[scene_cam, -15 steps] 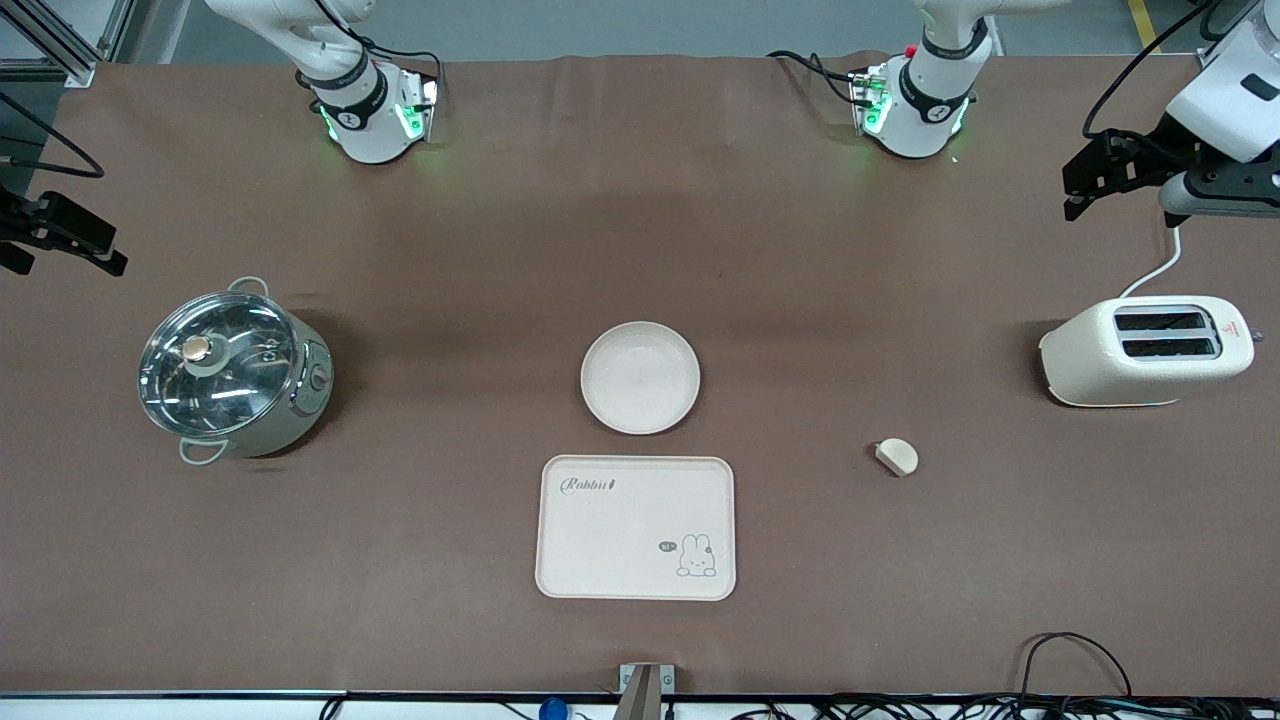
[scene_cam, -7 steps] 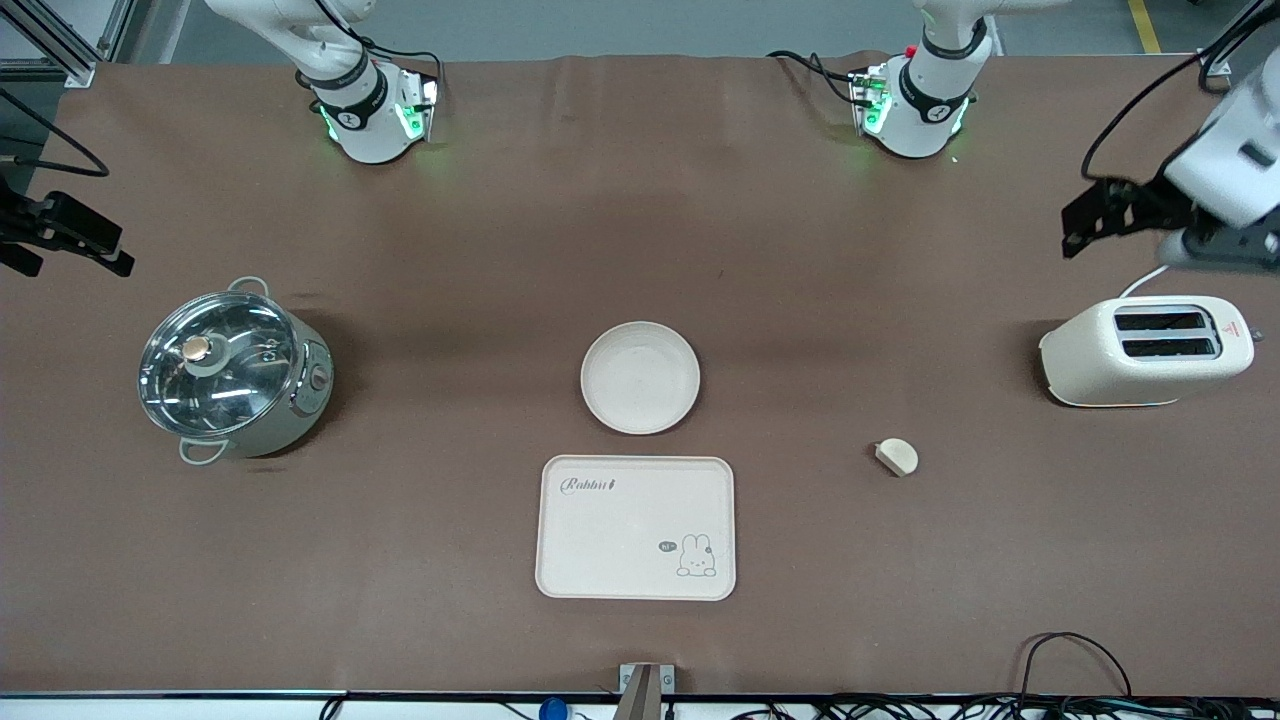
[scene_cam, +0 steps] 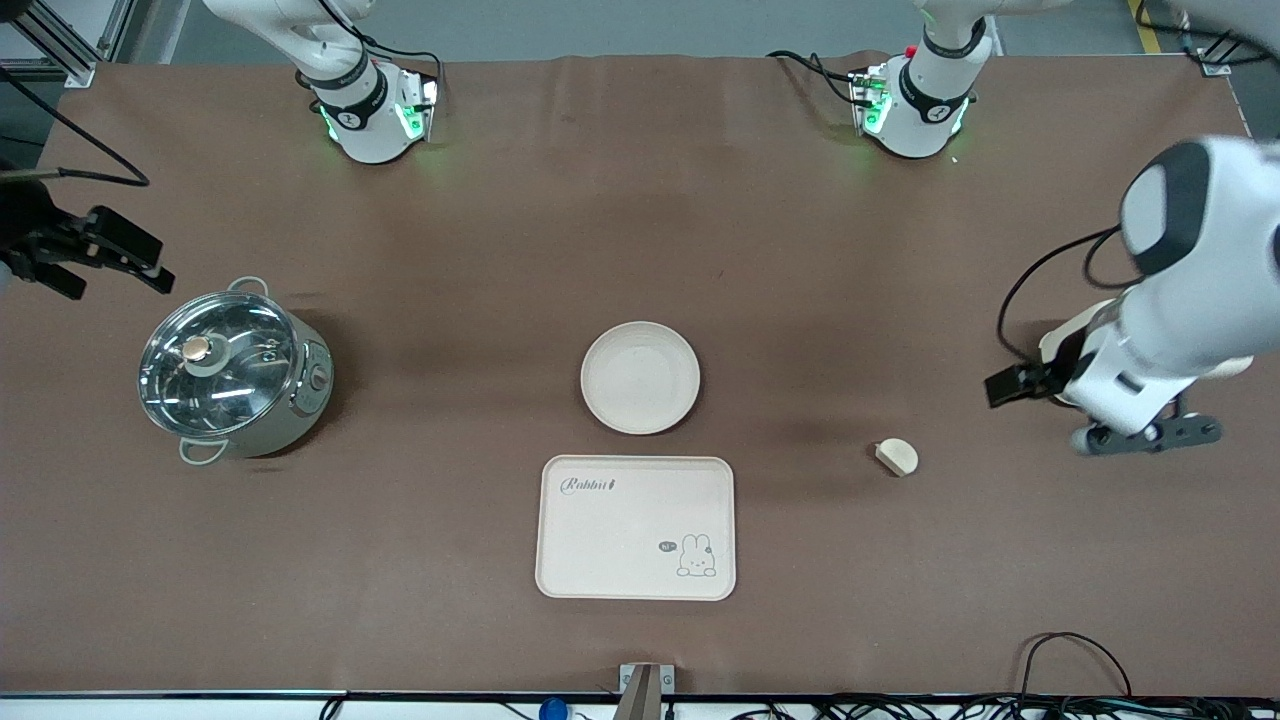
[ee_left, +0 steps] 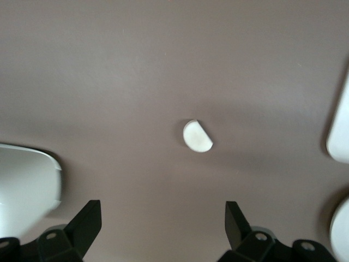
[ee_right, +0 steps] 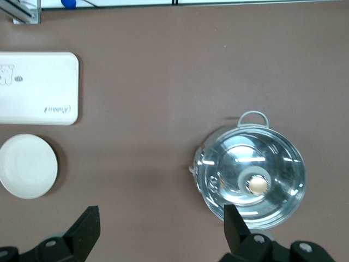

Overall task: Place bun in plate and plate on tray
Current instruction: 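Reach the left gripper to the white bun while the right gripper advances, then grasp the bun with the left gripper while the right gripper nears the plate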

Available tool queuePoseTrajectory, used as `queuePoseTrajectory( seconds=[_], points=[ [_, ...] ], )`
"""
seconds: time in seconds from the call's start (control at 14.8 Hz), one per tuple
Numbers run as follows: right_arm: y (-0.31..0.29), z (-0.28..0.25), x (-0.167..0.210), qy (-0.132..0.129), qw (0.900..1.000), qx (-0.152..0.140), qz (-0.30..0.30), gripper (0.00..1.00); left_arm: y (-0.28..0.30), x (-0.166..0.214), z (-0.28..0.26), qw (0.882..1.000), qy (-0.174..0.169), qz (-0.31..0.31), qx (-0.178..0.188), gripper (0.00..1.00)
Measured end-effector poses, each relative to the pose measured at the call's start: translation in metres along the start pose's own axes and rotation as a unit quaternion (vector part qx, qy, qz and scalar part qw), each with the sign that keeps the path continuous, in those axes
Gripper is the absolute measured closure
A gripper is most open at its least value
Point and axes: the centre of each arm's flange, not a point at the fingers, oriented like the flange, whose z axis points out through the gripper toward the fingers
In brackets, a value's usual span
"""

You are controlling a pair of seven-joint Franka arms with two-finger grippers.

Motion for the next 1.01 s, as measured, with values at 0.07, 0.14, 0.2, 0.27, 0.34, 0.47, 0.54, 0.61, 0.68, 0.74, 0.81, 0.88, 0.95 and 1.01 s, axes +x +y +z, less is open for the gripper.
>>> queuePoseTrajectory(
  seconds=[0.07, 0.14, 0.2, 0.27, 0.34, 0.47, 0.54, 0.61, 0.68, 0.74, 0.81, 0.88, 0.95, 1.01],
  points=[
    [-0.008, 0.01, 0.006, 0.0, 1.0, 0.001, 0.006, 0.0, 0.009, 0.004, 0.027, 0.999, -0.005, -0.035, -0.001, 0.0],
    [-0.016, 0.02, 0.011, 0.001, 1.0, 0.002, 0.009, 0.0, 0.018, 0.007, 0.054, 0.998, -0.007, -0.065, -0.002, 0.0],
    [-0.025, 0.032, 0.016, 0.003, 1.0, 0.003, 0.015, 0.0, 0.025, 0.01, 0.083, 0.996, -0.007, -0.093, -0.005, 0.0],
    [-0.034, 0.045, 0.02, 0.002, 1.0, 0.004, 0.021, 0.0, 0.031, 0.014, 0.11, 0.993, -0.005, -0.114, -0.008, 0.0],
    [-0.044, 0.062, 0.024, -0.001, 1.0, 0.006, 0.023, 0.0, 0.035, 0.016, 0.133, 0.992, -0.005, -0.129, -0.011, 0.0],
    [-0.067, 0.102, 0.031, -0.006, 1.0, 0.007, 0.015, 0.0, 0.039, 0.016, 0.17, 0.988, -0.017, -0.151, -0.008, 0.0],
    [-0.078, 0.124, 0.034, -0.007, 1.0, 0.009, 0.011, 0.0, 0.039, 0.015, 0.184, 0.986, -0.026, -0.163, -0.004, 0.0],
    [-0.09, 0.147, 0.038, -0.009, 1.0, 0.011, 0.012, 0.0, 0.038, 0.014, 0.196, 0.984, -0.032, -0.176, -0.001, 0.0],
    [-0.101, 0.169, 0.041, -0.014, 1.0, 0.018, 0.017, 0.0, 0.037, 0.013, 0.206, 0.981, -0.031, -0.191, -0.001, 0.0],
    [-0.111, 0.19, 0.043, -0.022, 0.999, 0.027, 0.026, 0.0, 0.037, 0.013, 0.214, 0.978, -0.028, -0.209, -0.004, 0.0],
    [-0.12, 0.209, 0.044, -0.031, 0.998, 0.035, 0.034, 0.0, 0.037, 0.012, 0.223, 0.974, -0.027, -0.225, -0.006, 0.0],
    [-0.13, 0.227, 0.044, -0.039, 0.998, 0.039, 0.04, 0.0, 0.037, 0.011, 0.231, 0.971, -0.029, -0.237, -0.005, 0.0],
    [-0.139, 0.243, 0.045, -0.041, 0.997, 0.043, 0.044, 0.0, 0.037, 0.01, 0.236, 0.969, -0.03, -0.244, -0.004, 0.03],
    [-0.147, 0.257, 0.046, -0.039, 0.997, 0.05, 0.048, 0.0, 0.036, 0.01, 0.24, 0.968, -0.031, -0.249, -0.004, 0.05]
  ],
)
